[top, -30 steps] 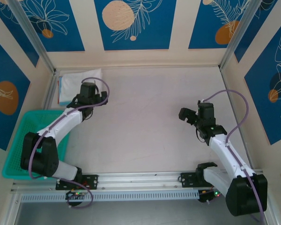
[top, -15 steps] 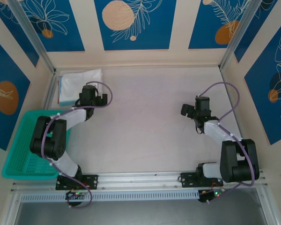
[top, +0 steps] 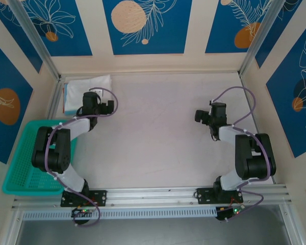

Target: Fold and stack the t-shirts

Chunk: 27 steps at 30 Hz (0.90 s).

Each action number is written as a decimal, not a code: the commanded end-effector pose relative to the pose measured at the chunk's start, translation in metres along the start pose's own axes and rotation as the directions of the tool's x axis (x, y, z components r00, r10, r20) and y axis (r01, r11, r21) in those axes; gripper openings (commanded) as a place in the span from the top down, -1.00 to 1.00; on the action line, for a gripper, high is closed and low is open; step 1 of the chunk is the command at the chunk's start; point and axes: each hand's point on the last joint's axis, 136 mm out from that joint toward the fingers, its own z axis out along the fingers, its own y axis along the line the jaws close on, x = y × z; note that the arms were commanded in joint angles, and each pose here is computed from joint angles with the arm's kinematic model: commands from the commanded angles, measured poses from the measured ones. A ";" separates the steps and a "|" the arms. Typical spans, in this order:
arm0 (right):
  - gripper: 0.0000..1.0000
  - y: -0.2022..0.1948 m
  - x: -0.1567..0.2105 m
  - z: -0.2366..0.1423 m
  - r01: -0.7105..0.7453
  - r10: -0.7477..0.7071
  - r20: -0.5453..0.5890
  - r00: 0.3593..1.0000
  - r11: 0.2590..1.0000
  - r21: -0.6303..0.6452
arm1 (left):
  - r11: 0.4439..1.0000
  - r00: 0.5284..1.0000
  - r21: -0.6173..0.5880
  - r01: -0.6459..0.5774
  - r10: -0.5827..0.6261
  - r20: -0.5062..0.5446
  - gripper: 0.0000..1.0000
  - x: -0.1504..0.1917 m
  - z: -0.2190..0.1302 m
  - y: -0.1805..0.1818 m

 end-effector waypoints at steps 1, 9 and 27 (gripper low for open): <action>-0.98 0.010 -0.028 0.001 0.045 -0.037 0.133 0.990 0.998 -0.053 | 0.998 0.998 0.052 -0.024 0.020 0.066 -1.00 -0.022 0.011 -0.008; -0.99 0.013 -0.025 -0.011 0.063 -0.044 0.204 0.978 0.995 -0.083 | 0.998 0.999 0.047 -0.031 0.029 0.040 -1.00 -0.004 0.018 -0.005; -0.98 0.013 -0.013 -0.020 0.079 -0.043 0.315 0.948 0.991 -0.105 | 0.998 0.994 0.059 -0.024 0.018 0.112 -1.00 -0.003 -0.016 -0.005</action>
